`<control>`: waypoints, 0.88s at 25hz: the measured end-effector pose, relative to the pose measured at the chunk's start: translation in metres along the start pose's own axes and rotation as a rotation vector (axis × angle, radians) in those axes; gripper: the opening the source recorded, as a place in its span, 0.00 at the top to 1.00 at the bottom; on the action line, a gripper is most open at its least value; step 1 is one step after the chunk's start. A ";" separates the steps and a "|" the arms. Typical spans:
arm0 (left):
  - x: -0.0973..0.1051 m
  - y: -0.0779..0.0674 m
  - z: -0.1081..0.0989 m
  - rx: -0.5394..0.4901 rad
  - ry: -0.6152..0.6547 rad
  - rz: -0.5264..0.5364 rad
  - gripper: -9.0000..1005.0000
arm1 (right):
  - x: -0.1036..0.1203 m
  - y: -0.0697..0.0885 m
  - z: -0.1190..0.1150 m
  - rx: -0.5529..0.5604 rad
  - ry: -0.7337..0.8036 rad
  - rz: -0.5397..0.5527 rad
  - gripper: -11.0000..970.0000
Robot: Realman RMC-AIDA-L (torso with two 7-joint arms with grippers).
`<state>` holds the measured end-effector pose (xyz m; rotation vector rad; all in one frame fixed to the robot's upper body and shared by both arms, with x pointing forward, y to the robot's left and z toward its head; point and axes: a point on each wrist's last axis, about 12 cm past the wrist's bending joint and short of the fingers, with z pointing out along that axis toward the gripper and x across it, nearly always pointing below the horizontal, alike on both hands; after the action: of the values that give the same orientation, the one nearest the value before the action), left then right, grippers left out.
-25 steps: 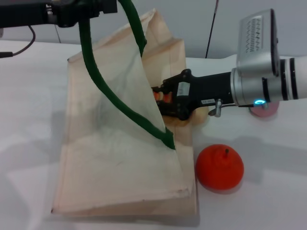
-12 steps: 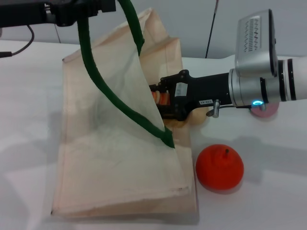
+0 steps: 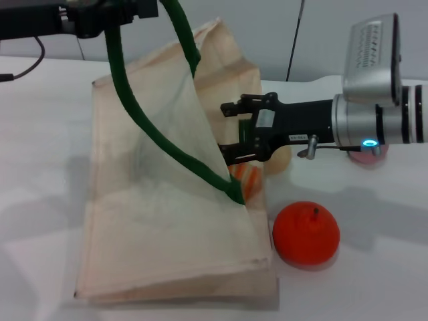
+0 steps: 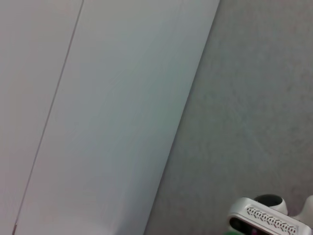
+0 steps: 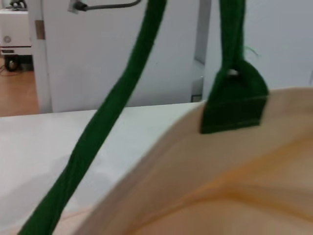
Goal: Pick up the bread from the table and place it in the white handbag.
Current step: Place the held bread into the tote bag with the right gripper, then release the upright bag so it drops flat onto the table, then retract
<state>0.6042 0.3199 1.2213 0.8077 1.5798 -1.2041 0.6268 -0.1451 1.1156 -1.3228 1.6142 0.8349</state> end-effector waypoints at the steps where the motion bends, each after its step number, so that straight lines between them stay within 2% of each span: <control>1: 0.000 0.000 -0.001 -0.002 0.000 -0.001 0.98 | 0.002 0.000 -0.002 0.006 0.000 0.003 0.17; 4: 0.002 0.000 -0.003 -0.009 -0.001 -0.004 0.98 | 0.009 -0.003 -0.009 0.045 0.004 0.016 0.11; 5: 0.002 0.000 -0.003 -0.010 -0.001 -0.004 0.97 | 0.016 -0.007 -0.015 0.094 0.004 0.037 0.08; 6: 0.002 0.000 -0.004 -0.012 -0.001 -0.005 0.97 | 0.016 -0.007 -0.015 0.094 0.004 0.037 0.09; 8: 0.003 0.000 -0.004 -0.015 -0.001 -0.006 0.97 | 0.025 -0.011 -0.024 0.161 -0.005 0.073 0.09; 16: 0.013 0.003 -0.010 -0.069 -0.003 -0.030 0.96 | 0.061 -0.018 -0.077 0.417 -0.113 0.219 0.09; 22: 0.019 0.007 -0.010 -0.112 -0.005 -0.049 0.95 | 0.077 -0.015 -0.096 0.515 -0.162 0.265 0.09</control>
<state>0.6018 0.3311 1.2020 0.6970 1.6561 -1.1401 0.6172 -0.2642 1.0843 -0.6757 1.7436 0.6008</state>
